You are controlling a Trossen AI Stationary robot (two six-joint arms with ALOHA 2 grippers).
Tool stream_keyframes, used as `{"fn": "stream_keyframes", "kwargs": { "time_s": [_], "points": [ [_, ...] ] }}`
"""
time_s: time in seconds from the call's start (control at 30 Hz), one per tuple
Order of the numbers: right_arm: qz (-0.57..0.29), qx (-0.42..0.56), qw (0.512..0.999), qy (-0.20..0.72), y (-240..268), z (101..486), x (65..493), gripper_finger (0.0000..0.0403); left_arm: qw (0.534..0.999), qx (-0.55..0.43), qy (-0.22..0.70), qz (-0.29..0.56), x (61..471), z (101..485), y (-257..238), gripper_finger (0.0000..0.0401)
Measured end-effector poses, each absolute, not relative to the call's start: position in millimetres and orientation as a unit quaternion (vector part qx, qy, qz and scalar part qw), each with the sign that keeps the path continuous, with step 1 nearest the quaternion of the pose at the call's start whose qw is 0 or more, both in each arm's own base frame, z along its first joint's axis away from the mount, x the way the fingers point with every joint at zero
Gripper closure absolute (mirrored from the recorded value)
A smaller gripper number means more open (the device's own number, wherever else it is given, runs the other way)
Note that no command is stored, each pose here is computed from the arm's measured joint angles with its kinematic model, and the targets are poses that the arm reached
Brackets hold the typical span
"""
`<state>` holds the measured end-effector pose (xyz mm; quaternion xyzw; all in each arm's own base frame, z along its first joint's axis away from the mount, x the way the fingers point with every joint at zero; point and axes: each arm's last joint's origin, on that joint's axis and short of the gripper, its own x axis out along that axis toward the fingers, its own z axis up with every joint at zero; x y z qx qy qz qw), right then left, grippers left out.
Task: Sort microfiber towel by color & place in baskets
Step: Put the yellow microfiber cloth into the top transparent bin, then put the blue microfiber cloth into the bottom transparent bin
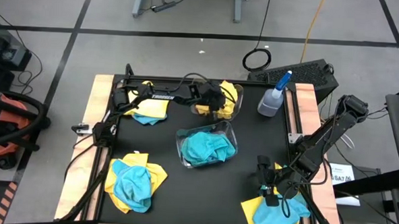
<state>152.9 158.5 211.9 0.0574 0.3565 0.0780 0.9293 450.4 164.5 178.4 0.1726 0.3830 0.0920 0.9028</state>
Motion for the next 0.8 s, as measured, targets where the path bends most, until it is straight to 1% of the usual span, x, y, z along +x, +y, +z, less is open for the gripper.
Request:
{"fn": "stream_keyframes", "kwargs": {
  "time_s": [0.13,0.27,0.6,0.8],
  "points": [
    [0.078,0.061,0.928,0.358,159,212,153,0.0148,0.900,0.165,0.393,0.097,454,192,165,0.0202],
    [0.079,0.067,0.927,0.359,160,212,152,0.0148,0.891,0.160,0.418,0.083,456,212,161,0.0176],
    [0.092,0.067,0.925,0.363,162,213,148,0.0148,0.878,0.165,0.447,0.048,462,265,134,0.0171],
    [0.125,0.093,0.913,0.377,164,216,143,0.0148,0.867,0.176,0.466,0.030,461,289,109,0.0170]
  ]
}}
